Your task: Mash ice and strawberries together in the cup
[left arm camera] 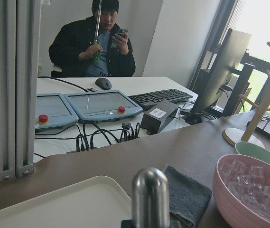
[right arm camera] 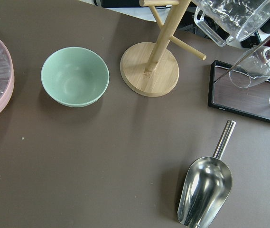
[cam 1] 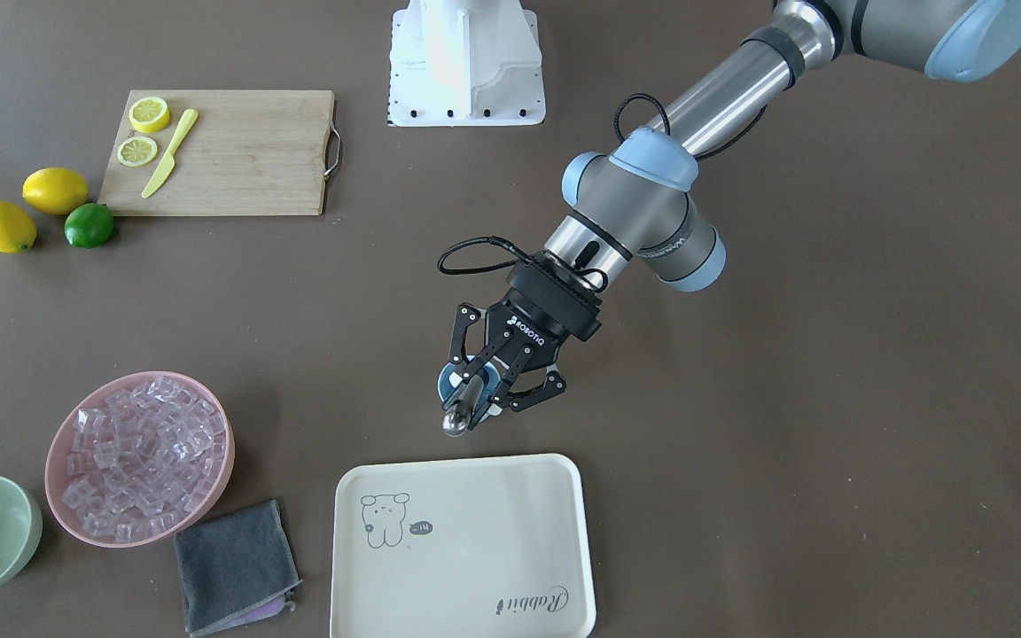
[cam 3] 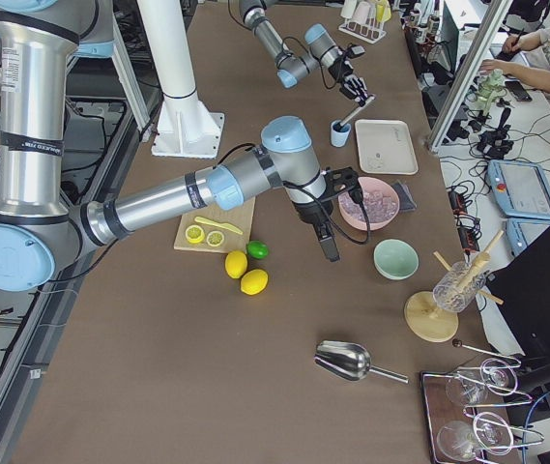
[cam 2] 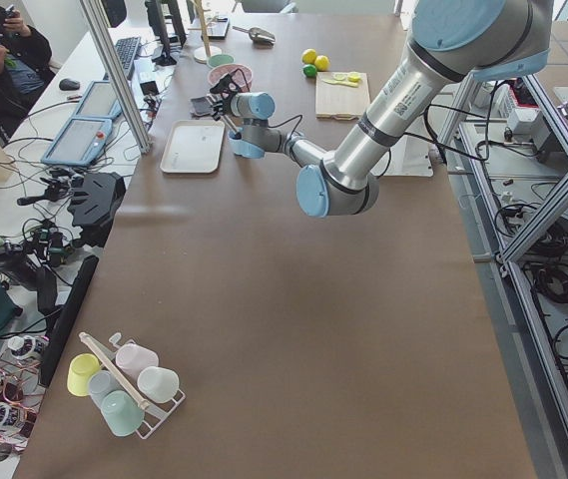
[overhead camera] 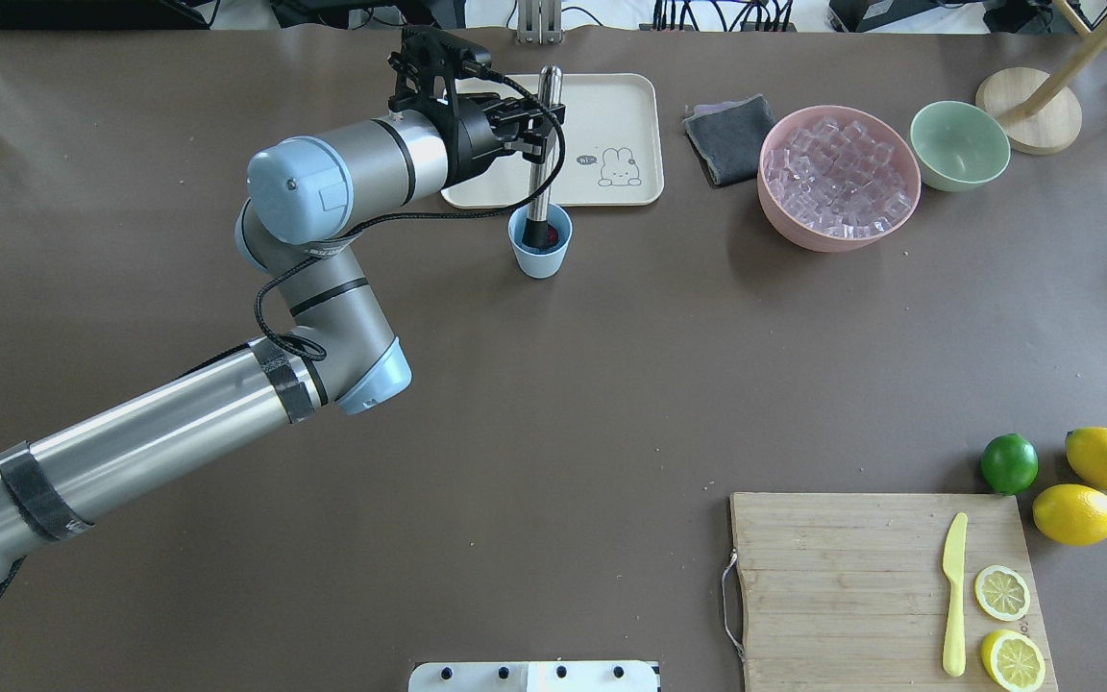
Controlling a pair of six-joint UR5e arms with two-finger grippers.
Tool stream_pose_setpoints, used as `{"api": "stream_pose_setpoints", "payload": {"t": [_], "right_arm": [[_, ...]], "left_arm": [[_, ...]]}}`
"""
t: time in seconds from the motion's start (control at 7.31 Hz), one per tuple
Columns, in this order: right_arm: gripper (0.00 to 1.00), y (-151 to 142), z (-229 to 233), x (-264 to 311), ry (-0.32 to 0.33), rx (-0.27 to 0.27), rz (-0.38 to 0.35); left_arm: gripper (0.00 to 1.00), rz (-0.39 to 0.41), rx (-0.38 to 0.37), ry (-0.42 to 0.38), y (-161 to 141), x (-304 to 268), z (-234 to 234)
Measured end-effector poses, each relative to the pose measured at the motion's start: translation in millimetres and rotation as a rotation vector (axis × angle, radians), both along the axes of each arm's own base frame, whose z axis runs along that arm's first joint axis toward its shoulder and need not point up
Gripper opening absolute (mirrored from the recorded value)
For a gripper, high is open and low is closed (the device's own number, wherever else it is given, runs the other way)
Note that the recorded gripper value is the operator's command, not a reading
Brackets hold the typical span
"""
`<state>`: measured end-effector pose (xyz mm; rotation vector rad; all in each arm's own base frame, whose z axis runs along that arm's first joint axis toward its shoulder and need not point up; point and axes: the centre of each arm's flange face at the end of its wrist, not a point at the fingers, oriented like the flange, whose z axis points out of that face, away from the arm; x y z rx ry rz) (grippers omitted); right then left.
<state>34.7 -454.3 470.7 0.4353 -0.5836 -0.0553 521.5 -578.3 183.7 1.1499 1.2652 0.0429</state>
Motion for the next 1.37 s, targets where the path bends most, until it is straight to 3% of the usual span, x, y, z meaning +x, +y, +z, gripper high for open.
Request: {"api": "stream_pose_setpoints", "payload": {"t": [0.41,0.82,1.09,1.37], "right_arm": [[1.0,0.2,1.1,0.5,0.0,-0.003,0.0],[1.0,0.1,3.5,-0.8,-0.007,-0.012,-0.007],[1.0,-0.2,5.5,-1.8,-0.012,-0.019,-0.01],[1.0,-0.5,5.8,-3.9,-0.015,-0.02,-0.015]], "left_arm": [[0.0,-0.009,0.023,0.044,0.1,-14.5,-23.6],[0.0,-0.05,0.029,0.145,-23.8,-102.4,-46.1],[0.0,-0.044,-0.007,0.096,-60.5,-172.2,-20.9],[0.0,0.023,-0.11,-0.008,-96.9,-260.7,35.5]]}}
